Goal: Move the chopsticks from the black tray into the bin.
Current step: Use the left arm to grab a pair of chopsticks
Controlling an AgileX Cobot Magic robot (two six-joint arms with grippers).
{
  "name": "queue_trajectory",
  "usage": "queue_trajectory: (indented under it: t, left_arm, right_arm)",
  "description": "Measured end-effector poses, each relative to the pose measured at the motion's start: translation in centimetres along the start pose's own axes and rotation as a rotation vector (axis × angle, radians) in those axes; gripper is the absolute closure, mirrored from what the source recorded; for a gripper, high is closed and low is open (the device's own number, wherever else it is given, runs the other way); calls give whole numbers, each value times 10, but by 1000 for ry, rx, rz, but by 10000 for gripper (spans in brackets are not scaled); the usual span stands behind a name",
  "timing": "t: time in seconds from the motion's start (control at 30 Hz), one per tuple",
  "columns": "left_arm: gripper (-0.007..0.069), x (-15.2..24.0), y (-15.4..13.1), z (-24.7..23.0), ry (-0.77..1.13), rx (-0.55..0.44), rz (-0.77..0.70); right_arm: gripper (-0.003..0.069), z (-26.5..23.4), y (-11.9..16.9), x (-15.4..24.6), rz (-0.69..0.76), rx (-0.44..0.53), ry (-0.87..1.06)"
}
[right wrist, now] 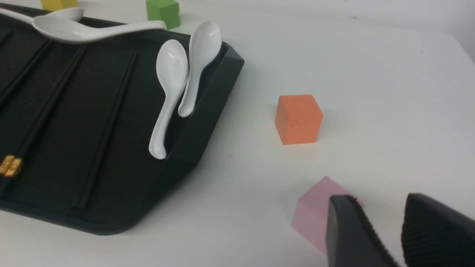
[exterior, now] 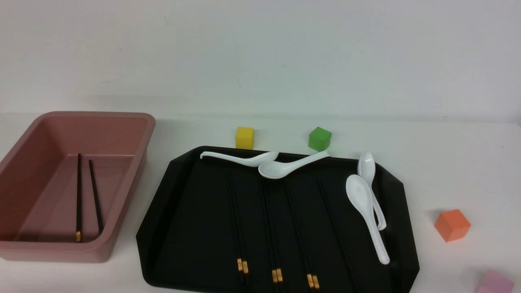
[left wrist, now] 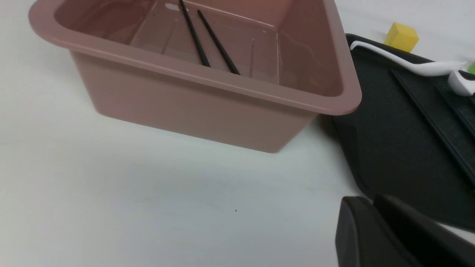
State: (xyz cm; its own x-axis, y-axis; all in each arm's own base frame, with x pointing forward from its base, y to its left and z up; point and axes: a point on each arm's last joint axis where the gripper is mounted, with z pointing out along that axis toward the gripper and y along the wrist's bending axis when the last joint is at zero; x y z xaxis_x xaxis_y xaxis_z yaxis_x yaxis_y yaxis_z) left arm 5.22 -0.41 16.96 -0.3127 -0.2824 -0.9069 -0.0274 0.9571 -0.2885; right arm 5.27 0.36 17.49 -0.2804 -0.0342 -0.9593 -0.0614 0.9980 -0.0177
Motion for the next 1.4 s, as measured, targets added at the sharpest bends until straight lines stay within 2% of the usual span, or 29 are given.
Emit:
queue_trajectory:
  t: [0.1,0.17,0.23,0.37,0.4,0.43,0.5,0.53,0.7,1.03,1.17,1.23,1.33,1.4]
  left_arm:
    - [564,0,-1,0,-2,6,-24]
    - [563,-1,-3,0,-8,29,-112]
    - [559,-3,-7,0,-17,79,-309]
    - [553,-7,-16,-2,3,195,-825]
    - [552,-7,-17,-2,8,206,-878]
    - [550,-8,-19,-2,27,242,-1044]
    - [549,-10,-22,-3,45,282,-1209]
    - [548,-11,-22,-3,44,291,-1243]
    - [546,-14,-22,-4,23,309,-1307]
    - [544,-28,-13,-5,-159,334,-1364]
    - [543,-39,-12,-10,-192,401,-1611]
    - [543,-54,-17,-19,-210,465,-1646]
    - [543,-88,-27,-42,-316,556,-1492]
    - [559,-125,-41,-69,-429,588,-1193]
  right_arm:
    - [419,0,0,0,0,0,0]
    - [419,0,0,0,0,0,0]
    - [419,0,0,0,0,0,0]
    - [419,0,0,0,0,0,0]
    - [419,0,0,0,0,0,0]
    - [419,0,0,0,0,0,0]
    - [419,0,0,0,0,0,0]
    - [419,0,0,0,0,0,0]
    - [419,0,0,0,0,0,0]
    - [419,0,0,0,0,0,0]
    - [419,0,0,0,0,0,0]
    - [419,0,0,0,0,0,0]
    - [419,0,0,0,0,0,0]
    - [419,0,0,0,0,0,0]
